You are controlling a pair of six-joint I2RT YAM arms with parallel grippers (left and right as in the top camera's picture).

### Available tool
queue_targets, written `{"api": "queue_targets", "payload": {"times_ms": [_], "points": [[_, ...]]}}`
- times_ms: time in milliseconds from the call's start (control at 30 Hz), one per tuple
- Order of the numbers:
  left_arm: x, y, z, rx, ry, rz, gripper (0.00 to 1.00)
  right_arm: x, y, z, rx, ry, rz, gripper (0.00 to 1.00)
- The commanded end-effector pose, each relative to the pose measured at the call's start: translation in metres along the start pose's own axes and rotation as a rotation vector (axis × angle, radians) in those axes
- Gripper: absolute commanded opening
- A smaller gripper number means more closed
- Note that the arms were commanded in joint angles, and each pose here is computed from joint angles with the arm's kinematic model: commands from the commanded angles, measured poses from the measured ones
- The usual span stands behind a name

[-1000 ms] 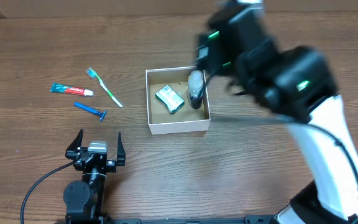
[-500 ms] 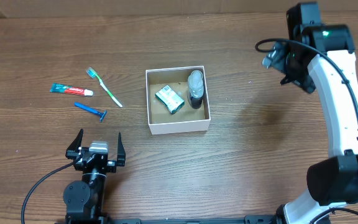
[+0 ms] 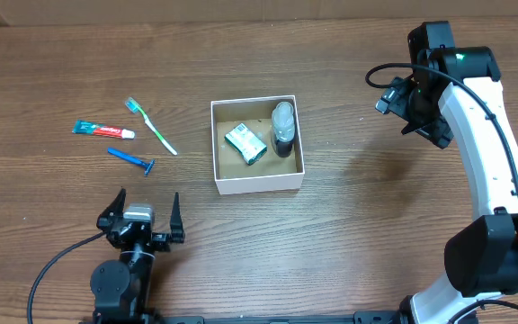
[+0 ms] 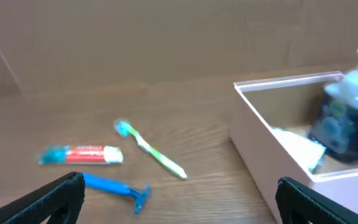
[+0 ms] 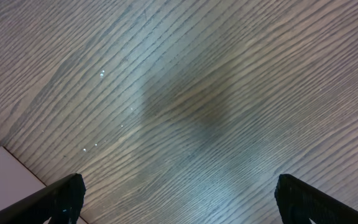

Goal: Pack container
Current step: 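Open the right gripper and lift it back to the right, then move the left gripper down onto the blue razor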

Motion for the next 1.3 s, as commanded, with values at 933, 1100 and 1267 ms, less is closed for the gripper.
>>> {"api": "queue_targets", "payload": {"times_ms": [933, 1100, 1267], "points": [[-0.104, -0.019, -0.045, 0.428, 1.022, -0.169, 1.0, 0.003, -0.002, -0.001, -0.011, -0.011, -0.007, 1.0], [-0.104, 0.047, -0.083, 0.707, 0.818, -0.519, 1.0, 0.003, -0.002, -0.001, -0.011, -0.011, -0.007, 1.0], [-0.109, 0.094, -0.082, 0.78, 0.725, -0.738, 1.0, 0.003, -0.002, -0.001, -0.011, -0.011, -0.007, 1.0]]}}
Point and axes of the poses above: each gripper's point midway between its finger pads, its own x axis back along the fingers, its own y axis along the line the jaws close on, z = x × y, the point moved 5 cm from there along x, back along the fingers, and after that the axes turned 15 degrees about x, right-handed, at the moved point
